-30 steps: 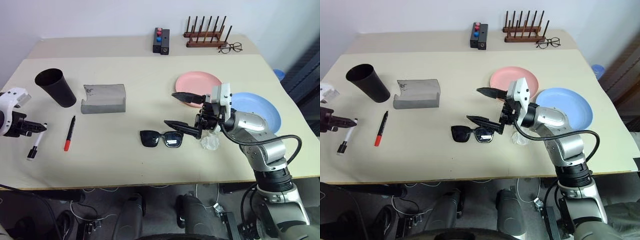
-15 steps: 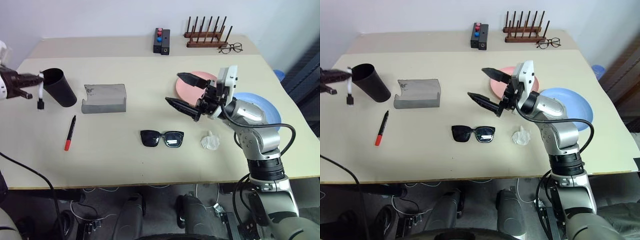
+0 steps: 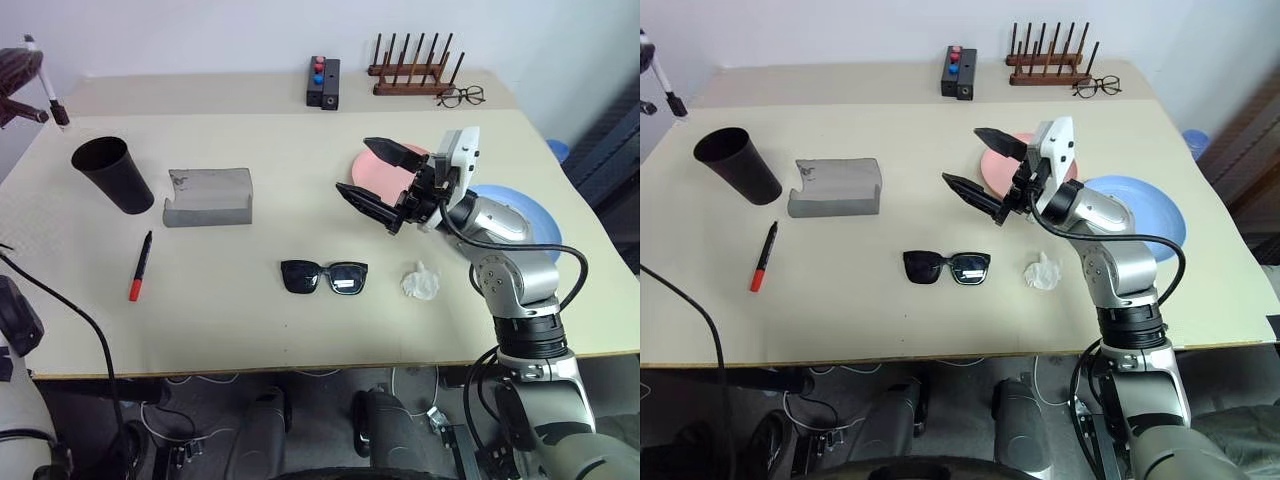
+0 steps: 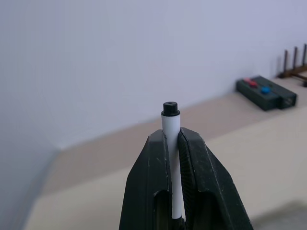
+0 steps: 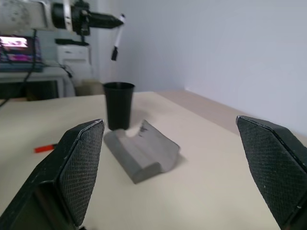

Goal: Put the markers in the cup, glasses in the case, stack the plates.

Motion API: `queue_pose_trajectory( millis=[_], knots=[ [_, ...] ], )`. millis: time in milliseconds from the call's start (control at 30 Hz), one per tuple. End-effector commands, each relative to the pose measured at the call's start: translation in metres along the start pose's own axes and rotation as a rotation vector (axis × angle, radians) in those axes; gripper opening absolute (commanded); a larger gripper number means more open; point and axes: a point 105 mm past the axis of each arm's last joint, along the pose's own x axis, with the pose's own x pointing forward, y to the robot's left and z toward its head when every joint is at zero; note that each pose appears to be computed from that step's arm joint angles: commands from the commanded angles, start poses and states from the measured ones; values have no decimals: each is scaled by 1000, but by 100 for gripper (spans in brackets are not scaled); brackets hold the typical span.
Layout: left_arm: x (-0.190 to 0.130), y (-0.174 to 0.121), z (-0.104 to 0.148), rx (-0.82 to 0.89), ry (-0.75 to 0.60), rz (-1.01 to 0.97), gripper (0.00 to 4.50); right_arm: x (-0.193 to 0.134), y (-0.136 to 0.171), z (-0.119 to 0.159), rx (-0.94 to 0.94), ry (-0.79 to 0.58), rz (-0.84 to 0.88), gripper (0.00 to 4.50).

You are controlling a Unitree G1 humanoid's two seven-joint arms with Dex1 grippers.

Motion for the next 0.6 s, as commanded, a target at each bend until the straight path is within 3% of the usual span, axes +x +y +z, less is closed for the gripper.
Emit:
queue_pose_trajectory(
  millis=[33, 400, 600],
  knots=[
    [-6, 5, 1, -2, -58, 17, 3, 1, -3, 16, -65, -38, -13, 450],
    [-12, 2, -17, -117, -189, 60, 3, 0, -3, 16, -75, -23, -22, 450],
    [-15, 3, -35, -123, -168, 121, 3, -1, -7, 9, -77, -5, -51, 450]
  ],
)
